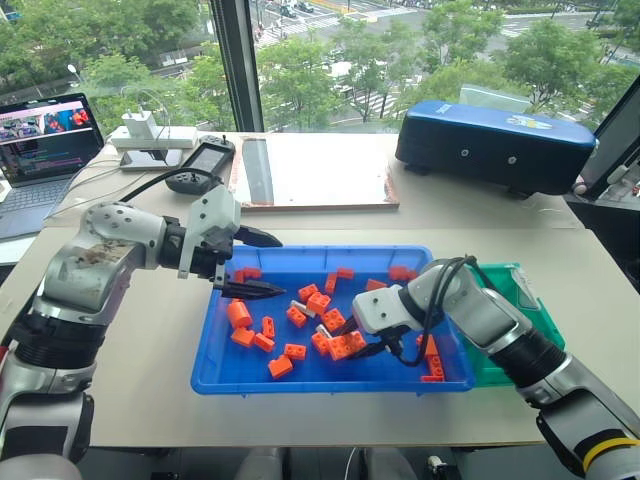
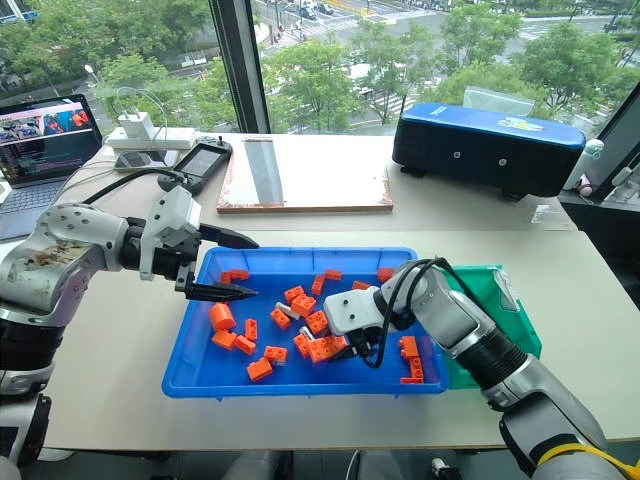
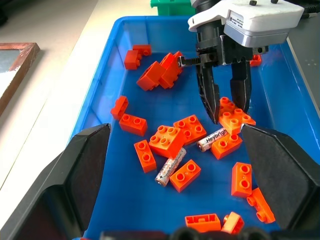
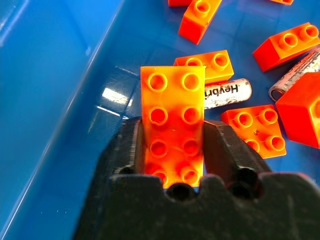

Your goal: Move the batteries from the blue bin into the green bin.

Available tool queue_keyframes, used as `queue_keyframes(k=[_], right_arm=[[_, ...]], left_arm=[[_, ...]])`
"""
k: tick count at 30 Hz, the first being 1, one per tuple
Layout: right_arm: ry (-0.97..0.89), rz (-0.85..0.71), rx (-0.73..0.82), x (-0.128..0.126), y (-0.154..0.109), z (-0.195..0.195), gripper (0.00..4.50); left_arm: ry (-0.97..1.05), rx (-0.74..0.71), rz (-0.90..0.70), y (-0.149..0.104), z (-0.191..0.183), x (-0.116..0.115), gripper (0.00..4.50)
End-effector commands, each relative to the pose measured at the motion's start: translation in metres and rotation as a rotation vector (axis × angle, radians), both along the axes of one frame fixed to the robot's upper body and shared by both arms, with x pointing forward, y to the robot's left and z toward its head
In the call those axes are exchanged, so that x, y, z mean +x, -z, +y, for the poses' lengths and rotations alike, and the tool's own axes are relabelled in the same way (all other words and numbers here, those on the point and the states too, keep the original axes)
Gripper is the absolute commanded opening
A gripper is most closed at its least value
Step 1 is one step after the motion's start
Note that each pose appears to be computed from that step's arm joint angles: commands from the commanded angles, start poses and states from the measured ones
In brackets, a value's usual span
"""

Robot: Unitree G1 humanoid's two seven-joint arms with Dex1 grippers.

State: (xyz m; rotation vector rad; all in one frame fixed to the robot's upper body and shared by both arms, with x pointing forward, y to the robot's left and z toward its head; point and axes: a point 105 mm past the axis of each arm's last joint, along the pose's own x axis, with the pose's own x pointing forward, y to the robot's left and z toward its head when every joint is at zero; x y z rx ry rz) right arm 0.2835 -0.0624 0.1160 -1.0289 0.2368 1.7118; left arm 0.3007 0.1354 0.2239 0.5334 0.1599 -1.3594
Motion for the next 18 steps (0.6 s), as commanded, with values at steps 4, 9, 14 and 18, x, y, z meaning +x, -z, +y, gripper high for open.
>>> queue_keyframes(k=[4, 9, 14, 18], right_arm=[[0.064, -0.109, 0.074, 0.006, -0.052, -0.014, 1.35], [0.289, -0.199, 0.055, 0.042, -0.071, -0.047, 1.35], [0.445, -0.289, 0.022, 0.073, -0.074, -0.072, 1.35], [0.462, -0.319, 0.026, 0.079, -0.075, -0.071, 2.44]], left_arm=[[0.020, -0.014, -0.043, -0.012, -0.003, -0.001, 4.50], [0.023, -0.011, -0.062, -0.011, -0.004, 0.002, 4.50], [0.032, -0.011, -0.061, -0.011, -0.005, 0.002, 4.50], [0.035, -0.010, -0.061, -0.010, -0.006, 0.002, 4.50]])
